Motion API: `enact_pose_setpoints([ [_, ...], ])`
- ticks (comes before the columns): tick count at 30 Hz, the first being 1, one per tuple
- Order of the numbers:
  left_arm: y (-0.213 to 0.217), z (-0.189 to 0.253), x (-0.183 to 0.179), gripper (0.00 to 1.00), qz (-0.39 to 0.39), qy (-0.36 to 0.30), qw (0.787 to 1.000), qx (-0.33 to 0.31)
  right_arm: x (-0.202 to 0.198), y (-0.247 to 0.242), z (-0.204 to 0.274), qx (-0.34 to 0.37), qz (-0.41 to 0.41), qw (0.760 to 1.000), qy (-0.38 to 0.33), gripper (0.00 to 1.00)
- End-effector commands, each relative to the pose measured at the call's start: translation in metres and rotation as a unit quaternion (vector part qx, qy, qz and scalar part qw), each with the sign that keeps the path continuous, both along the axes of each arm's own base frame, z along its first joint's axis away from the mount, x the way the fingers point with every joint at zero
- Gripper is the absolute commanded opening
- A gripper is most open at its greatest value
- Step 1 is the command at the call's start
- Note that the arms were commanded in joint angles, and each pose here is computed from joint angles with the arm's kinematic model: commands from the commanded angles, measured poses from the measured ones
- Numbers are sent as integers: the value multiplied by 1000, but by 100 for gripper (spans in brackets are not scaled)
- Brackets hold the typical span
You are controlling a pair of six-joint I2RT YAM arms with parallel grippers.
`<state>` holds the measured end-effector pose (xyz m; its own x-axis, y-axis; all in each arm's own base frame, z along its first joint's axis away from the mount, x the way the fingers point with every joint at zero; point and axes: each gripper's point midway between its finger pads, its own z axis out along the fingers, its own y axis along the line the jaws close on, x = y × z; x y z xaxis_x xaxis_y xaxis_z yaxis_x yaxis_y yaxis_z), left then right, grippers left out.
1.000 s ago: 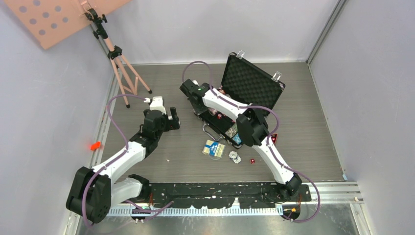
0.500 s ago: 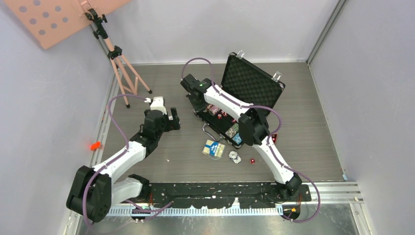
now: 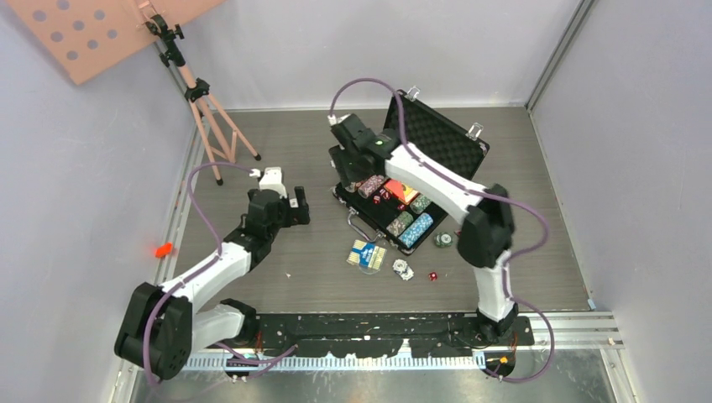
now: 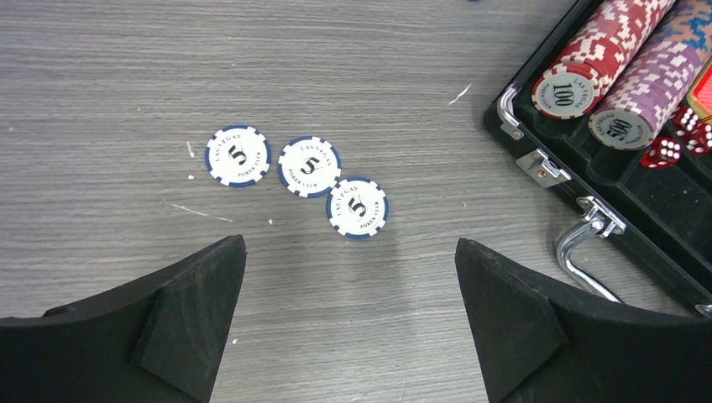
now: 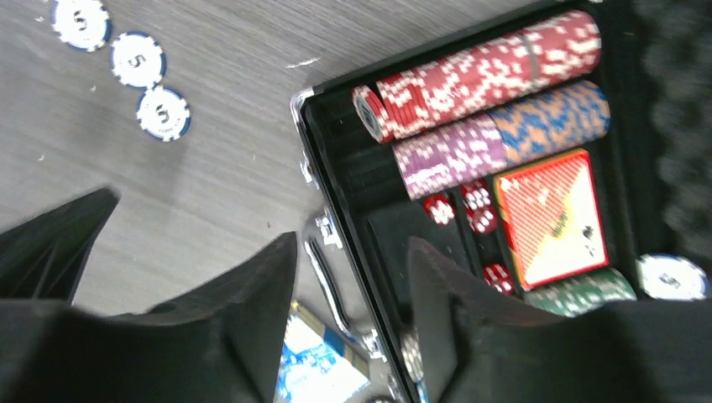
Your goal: Pack up texas hold em set
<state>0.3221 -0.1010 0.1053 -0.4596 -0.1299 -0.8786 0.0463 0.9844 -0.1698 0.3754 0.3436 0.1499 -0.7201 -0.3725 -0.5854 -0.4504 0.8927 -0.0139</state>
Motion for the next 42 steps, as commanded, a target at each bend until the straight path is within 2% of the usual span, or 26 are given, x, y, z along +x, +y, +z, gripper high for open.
enact_pose_setpoints([
  [1,-13,21,21,100,-28,-7,1000,6,-11,-29,59,60,-46,994,-81,64],
  [2,-15,25,27,100,-29,2,1000,11,-13,-37,82,85,-62,988,-110,70],
  [3,-18,35,36,100,-27,4,1000,14,-22,-48,67,74,-66,990,-102,71],
  [4,-21,32,44,100,-29,20,999,20,-26,-55,90,101,-77,984,-127,73],
  [5,-26,34,53,100,-36,27,999,20,-35,-63,77,93,-79,985,-120,73],
  [6,-30,36,60,99,-42,39,998,21,-40,-68,94,119,-82,980,-136,74],
  [7,-35,35,68,98,-47,50,997,23,-48,-74,83,115,-83,982,-128,74],
  [8,-39,36,78,97,-52,58,997,24,-55,-78,95,135,-82,978,-134,74],
  [13,-60,20,120,90,-77,112,990,38,-87,-101,94,158,-83,976,-127,74],
  [25,-99,-21,200,85,-116,167,978,56,-110,-141,106,162,-102,967,-165,73],
  [35,-112,-66,214,79,-143,242,957,67,-106,-139,104,155,-100,969,-167,73],
  [40,-110,-80,207,60,-151,283,943,85,-104,-135,102,155,-99,969,-163,73],
  [42,-107,-80,202,55,-153,291,939,96,-103,-134,100,155,-100,970,-161,73],
])
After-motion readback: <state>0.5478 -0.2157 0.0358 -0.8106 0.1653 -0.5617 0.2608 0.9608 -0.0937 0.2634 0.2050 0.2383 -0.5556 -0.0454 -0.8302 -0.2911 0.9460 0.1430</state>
